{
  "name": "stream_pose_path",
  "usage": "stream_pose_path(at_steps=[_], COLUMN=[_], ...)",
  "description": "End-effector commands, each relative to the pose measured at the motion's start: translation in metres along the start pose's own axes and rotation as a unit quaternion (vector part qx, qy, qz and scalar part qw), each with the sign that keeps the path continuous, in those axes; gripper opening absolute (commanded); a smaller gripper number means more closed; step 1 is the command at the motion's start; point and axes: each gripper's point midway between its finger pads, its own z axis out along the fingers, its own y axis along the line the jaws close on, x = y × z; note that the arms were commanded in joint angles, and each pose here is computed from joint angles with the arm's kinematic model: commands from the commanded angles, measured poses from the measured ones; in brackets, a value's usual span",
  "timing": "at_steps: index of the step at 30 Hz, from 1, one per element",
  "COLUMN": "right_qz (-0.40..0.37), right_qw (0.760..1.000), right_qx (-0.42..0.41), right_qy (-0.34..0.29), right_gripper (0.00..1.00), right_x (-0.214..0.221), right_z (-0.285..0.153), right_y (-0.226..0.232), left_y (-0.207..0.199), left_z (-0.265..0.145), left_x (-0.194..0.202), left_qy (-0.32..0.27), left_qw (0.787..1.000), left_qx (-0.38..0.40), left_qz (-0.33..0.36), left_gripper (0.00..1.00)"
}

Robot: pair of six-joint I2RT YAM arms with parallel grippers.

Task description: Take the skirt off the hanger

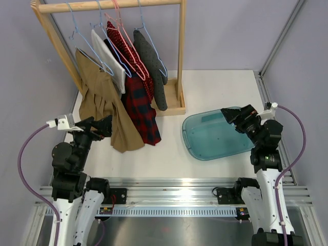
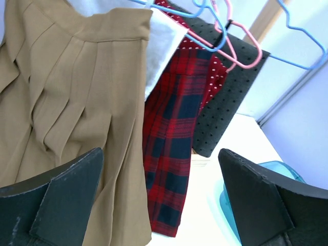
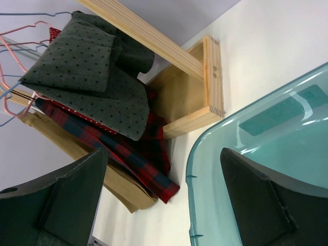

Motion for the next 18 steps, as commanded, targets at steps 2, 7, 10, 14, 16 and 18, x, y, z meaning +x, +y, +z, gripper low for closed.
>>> stream_pose_path(at_steps=[2,7,10,14,16,18], right_qz=[-0.008,-0.014,-0.016,-0.014,-0.011,-0.019], right_qw=[1.000,1.000,1.000,1.000,1.000,1.000], right_qx=[-0.003,-0.003,-0.015,-0.021,-0.010,-0.008], right_qy=[0.026,0.004,0.002,0.013,0.011,0.015], right_gripper=[1.00,1.00,0.99,0.99,0.99,0.99], right_x=[0.011,0.007,0.006,0.009,0.008,0.009], right_z=[-0.003,-0.012,-0.016,-0.019,-0.019,-0.020], right_y=[-0.001,0.003,0.010,0.014,0.011,0.011], left_y=[-0.007,-0.025,-0.025,-0.005,-0.002,0.003], left_z=[-0.001,-0.013,-0.006,0.026,0.055,0.071], left_x=[-0.017,-0.018,-0.011,-0.035,-0.063,-0.087], left_qy=[0.003,-0.038,-0.025,0.019,0.063,0.066], left_qw=[1.000,0.997,0.997,0.999,0.993,0.988], left_qx=[-0.005,0.064,0.067,-0.029,-0.080,-0.121], left_qz=[-0.009,0.015,0.015,0.031,0.054,0.064], left_gripper=[0.99,0.99,0.99,0.99,0.84,0.75])
